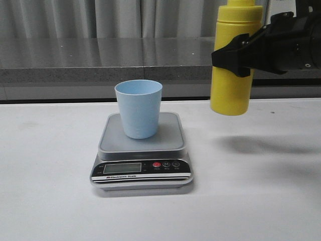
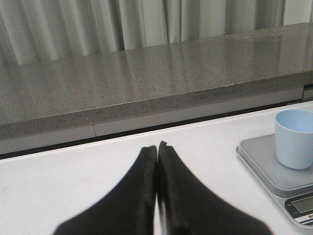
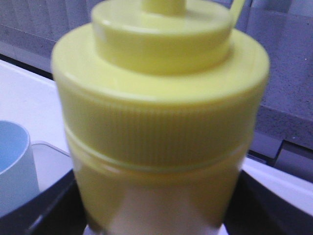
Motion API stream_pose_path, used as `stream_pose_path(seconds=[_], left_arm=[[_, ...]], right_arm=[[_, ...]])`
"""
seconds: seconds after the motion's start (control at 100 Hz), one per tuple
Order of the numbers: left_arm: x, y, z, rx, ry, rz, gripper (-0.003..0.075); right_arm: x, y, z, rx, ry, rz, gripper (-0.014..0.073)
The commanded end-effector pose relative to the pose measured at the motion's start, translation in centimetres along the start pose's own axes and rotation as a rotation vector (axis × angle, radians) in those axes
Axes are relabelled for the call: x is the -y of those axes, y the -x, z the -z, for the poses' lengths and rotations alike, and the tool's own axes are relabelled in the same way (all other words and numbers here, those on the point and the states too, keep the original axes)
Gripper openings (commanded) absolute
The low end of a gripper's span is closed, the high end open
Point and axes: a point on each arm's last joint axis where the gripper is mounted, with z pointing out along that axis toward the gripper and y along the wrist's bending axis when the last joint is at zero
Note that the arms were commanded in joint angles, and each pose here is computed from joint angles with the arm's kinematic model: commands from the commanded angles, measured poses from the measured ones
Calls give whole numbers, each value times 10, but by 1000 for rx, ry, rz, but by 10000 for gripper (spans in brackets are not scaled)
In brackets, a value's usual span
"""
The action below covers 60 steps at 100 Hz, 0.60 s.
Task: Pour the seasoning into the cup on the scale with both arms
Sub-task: 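Tilt the bottle upright and move it back beside the scale, then lower the bottle onto the table, open the right gripper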
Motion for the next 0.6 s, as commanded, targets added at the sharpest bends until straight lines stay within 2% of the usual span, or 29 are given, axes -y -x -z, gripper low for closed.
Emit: stream_pose_path(seconds=[0.0, 0.16, 0.59], left_arm=[[0, 15, 2, 91, -10, 2, -20], [0, 15, 2, 91, -10, 2, -20], [0, 15, 2, 91, -10, 2, -20]], right_arm=[[0, 19, 0, 160, 31, 23, 216], [0, 2, -10, 161, 55, 2, 216], [0, -29, -21, 86, 79, 44, 216]])
